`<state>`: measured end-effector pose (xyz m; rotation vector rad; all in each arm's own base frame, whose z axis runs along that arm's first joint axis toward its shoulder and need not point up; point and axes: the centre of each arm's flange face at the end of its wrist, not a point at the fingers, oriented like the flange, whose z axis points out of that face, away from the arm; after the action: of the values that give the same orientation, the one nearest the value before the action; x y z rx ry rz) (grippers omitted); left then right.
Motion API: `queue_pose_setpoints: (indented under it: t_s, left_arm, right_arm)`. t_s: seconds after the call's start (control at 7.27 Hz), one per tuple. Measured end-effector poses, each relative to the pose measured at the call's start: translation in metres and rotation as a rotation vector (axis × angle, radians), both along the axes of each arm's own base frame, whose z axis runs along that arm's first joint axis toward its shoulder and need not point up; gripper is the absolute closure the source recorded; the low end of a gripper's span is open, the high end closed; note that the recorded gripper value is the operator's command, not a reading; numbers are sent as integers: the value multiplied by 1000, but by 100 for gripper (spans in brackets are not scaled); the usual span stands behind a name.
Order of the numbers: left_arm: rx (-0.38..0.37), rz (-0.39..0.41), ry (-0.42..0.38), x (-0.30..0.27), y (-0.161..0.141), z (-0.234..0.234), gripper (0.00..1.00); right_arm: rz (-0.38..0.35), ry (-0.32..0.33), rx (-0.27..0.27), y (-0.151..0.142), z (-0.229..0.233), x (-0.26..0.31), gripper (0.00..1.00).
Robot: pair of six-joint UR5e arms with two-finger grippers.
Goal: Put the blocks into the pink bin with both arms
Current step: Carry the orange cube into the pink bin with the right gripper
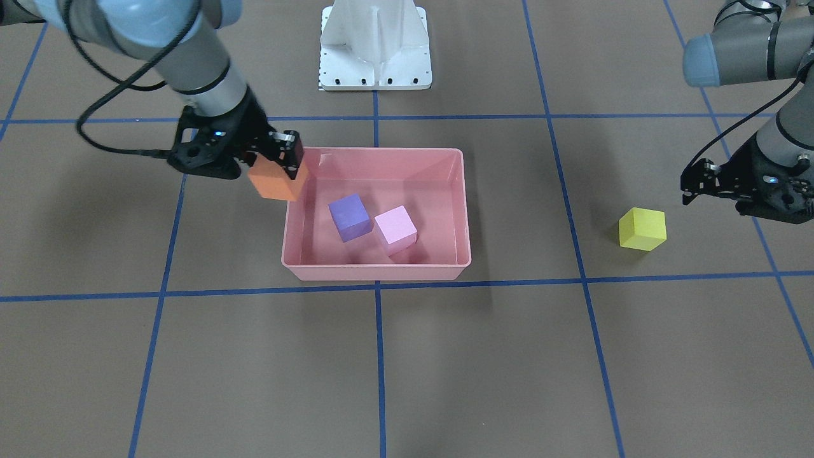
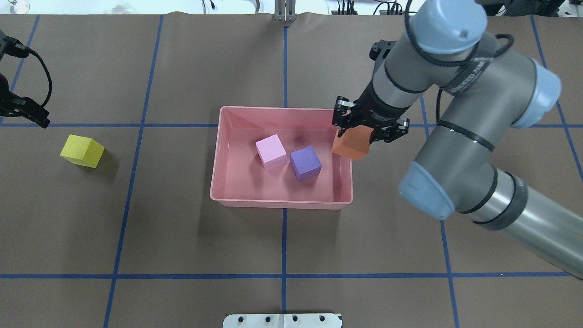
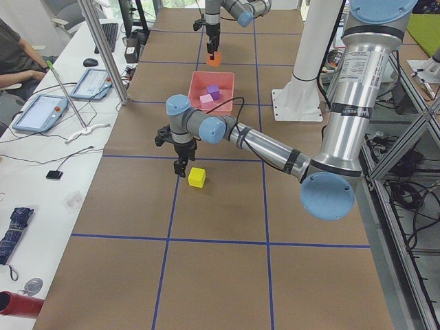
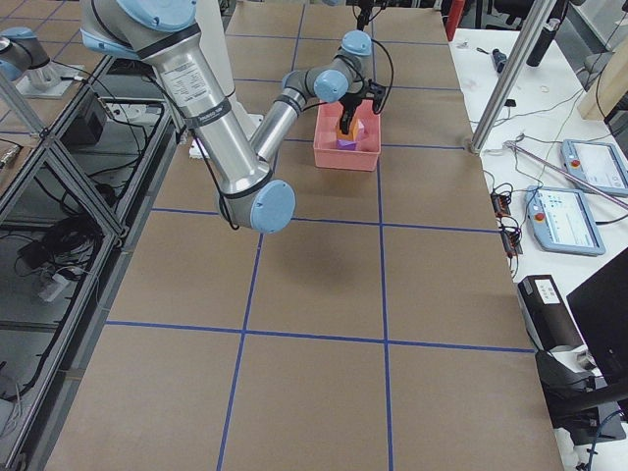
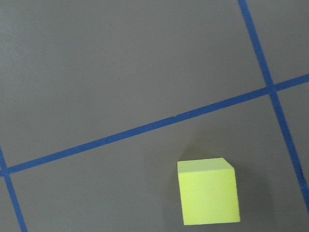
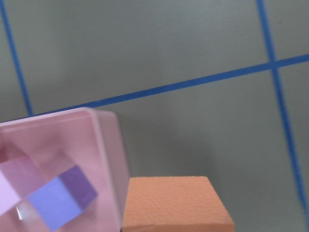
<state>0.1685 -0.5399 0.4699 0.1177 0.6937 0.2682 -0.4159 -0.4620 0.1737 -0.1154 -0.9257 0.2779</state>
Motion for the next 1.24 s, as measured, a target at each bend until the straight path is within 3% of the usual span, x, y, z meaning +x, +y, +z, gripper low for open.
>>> queue_pose_setpoints:
  t_s: [0.28, 0.69, 0.83, 0.96, 1.24]
  left_arm:
    - [-21, -31, 5, 6, -8, -7, 0]
    - [-21, -39, 6, 8, -11, -12, 0]
    - [-24, -43, 8, 12, -12, -15, 0]
    - [-31, -47, 5, 19, -12, -16, 0]
    - [-36, -38, -24, 41, -12, -13, 0]
  right_arm:
    - [34, -4, 2, 27, -25, -71, 100]
    - [57, -30, 11, 40, -20, -130, 100]
    - [49, -27, 8, 45, -16, -137, 85]
    - [40, -26, 4, 50, -14, -141, 2]
    - [33, -19, -1, 57, -10, -148, 0]
